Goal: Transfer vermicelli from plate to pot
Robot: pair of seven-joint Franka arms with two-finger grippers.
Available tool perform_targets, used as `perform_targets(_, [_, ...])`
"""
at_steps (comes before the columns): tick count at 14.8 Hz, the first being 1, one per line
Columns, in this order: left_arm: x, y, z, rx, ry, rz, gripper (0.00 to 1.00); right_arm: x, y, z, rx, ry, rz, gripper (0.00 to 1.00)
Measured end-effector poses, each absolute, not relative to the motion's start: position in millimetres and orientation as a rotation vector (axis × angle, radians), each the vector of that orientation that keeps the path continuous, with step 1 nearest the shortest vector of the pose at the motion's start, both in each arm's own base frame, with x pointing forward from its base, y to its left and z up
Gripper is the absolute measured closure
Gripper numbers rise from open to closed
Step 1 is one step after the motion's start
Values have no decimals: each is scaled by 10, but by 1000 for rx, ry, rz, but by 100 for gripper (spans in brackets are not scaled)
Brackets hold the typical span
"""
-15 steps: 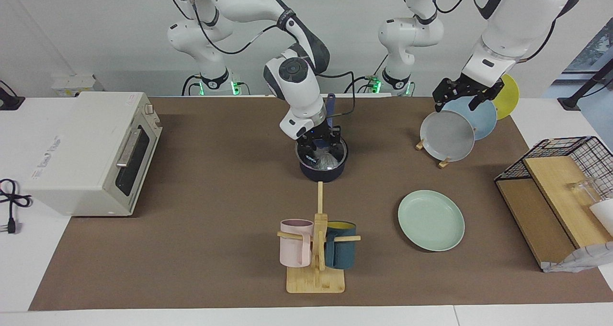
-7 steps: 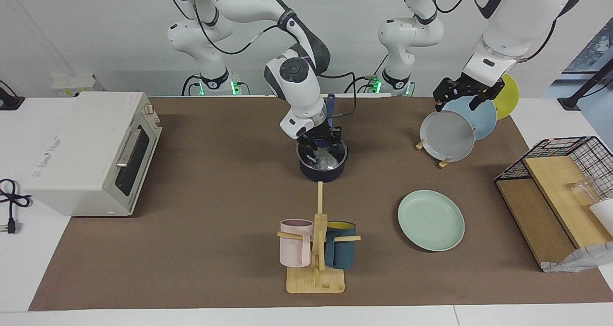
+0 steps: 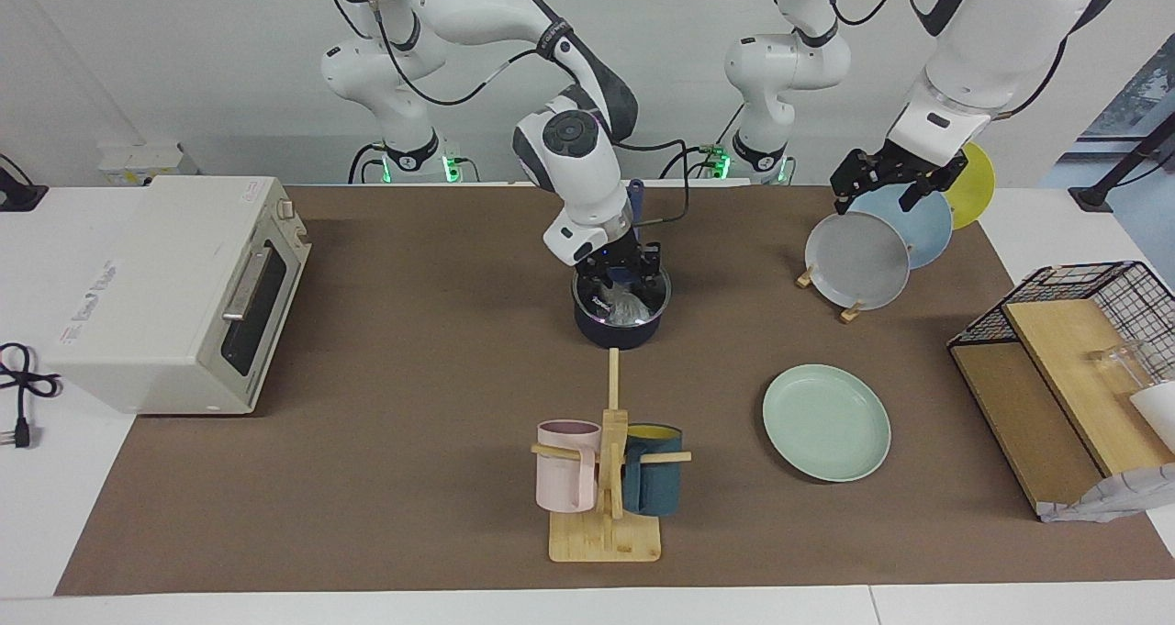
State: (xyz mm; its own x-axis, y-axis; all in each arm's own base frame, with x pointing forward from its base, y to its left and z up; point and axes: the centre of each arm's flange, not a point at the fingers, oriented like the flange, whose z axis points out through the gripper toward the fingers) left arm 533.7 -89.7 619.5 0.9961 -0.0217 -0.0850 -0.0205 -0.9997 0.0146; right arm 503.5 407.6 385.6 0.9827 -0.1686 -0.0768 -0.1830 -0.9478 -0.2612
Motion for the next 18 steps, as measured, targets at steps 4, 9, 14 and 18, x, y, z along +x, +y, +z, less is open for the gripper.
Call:
perform_targets(4, [5343,-864,6194,3125,-24,-133,0,5031,4085,3856,-2859,255,77,0])
perform_targets(9, [5343,-862,6194,3125,-23,-133,0,5460,3615,4300,-2922,247,27,0])
perform_targets(14, [5343,-861,6194,3125,-23,-133,0,5917,2120,5279,-3035,158,53,0])
perform_targets(18, [5343,-861,6194,3125,-23,-133,0,5729,1074,5900,-3059,159,87,0])
